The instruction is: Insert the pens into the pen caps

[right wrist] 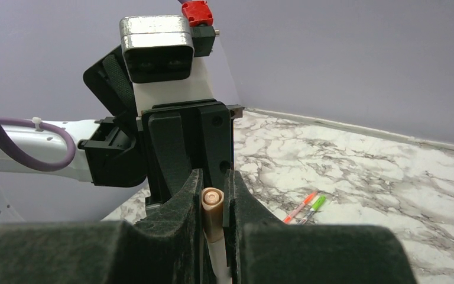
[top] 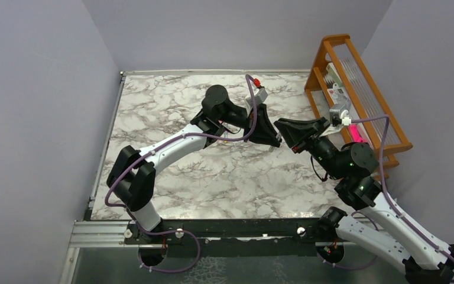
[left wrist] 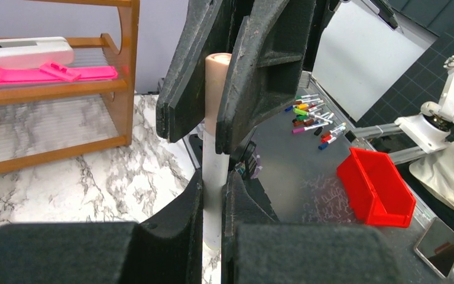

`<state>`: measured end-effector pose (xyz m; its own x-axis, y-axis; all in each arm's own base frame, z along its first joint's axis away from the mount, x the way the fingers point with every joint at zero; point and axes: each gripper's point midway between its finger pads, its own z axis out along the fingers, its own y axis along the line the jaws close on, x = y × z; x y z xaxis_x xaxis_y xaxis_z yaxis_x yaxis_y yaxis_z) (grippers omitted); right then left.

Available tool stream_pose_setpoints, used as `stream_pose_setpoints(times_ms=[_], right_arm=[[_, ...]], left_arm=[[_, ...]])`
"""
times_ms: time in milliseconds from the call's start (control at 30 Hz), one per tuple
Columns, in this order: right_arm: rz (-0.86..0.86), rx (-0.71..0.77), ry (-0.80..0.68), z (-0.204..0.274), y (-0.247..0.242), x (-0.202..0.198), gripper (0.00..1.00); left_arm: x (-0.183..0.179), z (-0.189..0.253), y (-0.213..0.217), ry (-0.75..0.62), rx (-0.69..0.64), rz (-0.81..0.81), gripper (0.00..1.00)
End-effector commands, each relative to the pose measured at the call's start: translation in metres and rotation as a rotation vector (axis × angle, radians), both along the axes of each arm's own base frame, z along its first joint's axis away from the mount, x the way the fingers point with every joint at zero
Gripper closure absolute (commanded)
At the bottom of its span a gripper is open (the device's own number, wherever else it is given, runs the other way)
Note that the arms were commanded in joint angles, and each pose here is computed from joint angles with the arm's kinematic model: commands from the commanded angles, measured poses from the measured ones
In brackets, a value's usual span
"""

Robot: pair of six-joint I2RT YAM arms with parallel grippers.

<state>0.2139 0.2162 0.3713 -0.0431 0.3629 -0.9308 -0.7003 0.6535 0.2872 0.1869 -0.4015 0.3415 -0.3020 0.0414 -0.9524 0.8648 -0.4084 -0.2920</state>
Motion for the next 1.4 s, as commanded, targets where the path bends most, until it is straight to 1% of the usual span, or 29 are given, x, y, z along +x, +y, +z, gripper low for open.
stream_pose_setpoints(times_ms=[0,400,600,733,900,933,967,1033,1100,1167,1233,1367], right_arm=[[0.333,-0.415,0.594,-0.202,0.020,-0.076,0.99],[0.396,-0.412,0.691,-0.231,0.017,-0.098,0.99],[0.412,-0.410,0.707,-0.238,0.018,-0.101,0.99],[0.399,-0.382,0.668,-0.222,0.019,-0.097,0.99],[0.312,-0.259,0.531,-0.171,0.018,-0.077,0.99],[0.292,-0.227,0.494,-0.158,0.017,-0.073,0.98],[0.271,-0.202,0.462,-0.147,0.015,-0.069,0.93],[0.209,-0.159,0.416,-0.129,0.009,-0.059,0.80],[0.096,-0.125,0.405,-0.118,-0.003,-0.045,0.70],[-0.009,-0.121,0.413,-0.117,-0.017,-0.033,0.61],[-0.080,-0.124,0.423,-0.120,-0.028,-0.027,0.58],[-0.145,-0.107,0.438,-0.127,-0.041,-0.025,0.58]], left_arm=[[0.043,0.134,0.003,-0.181,-0.390,0.324,1.00],[0.048,0.141,0.002,-0.183,-0.408,0.328,1.00],[0.051,0.139,0.000,-0.177,-0.409,0.327,1.00],[0.049,0.134,0.000,-0.175,-0.401,0.316,1.00],[0.048,0.104,0.001,-0.143,-0.346,0.320,1.00],[0.048,0.088,0.001,-0.122,-0.317,0.326,1.00],[0.048,0.075,0.002,-0.105,-0.294,0.332,1.00],[0.051,0.051,0.004,-0.073,-0.252,0.350,1.00],[0.055,0.029,0.007,-0.033,-0.212,0.377,1.00],[0.063,0.009,0.011,0.007,-0.178,0.414,1.00],[0.072,-0.008,0.014,0.044,-0.146,0.441,1.00],[0.088,-0.036,0.018,0.093,-0.099,0.495,1.00]])
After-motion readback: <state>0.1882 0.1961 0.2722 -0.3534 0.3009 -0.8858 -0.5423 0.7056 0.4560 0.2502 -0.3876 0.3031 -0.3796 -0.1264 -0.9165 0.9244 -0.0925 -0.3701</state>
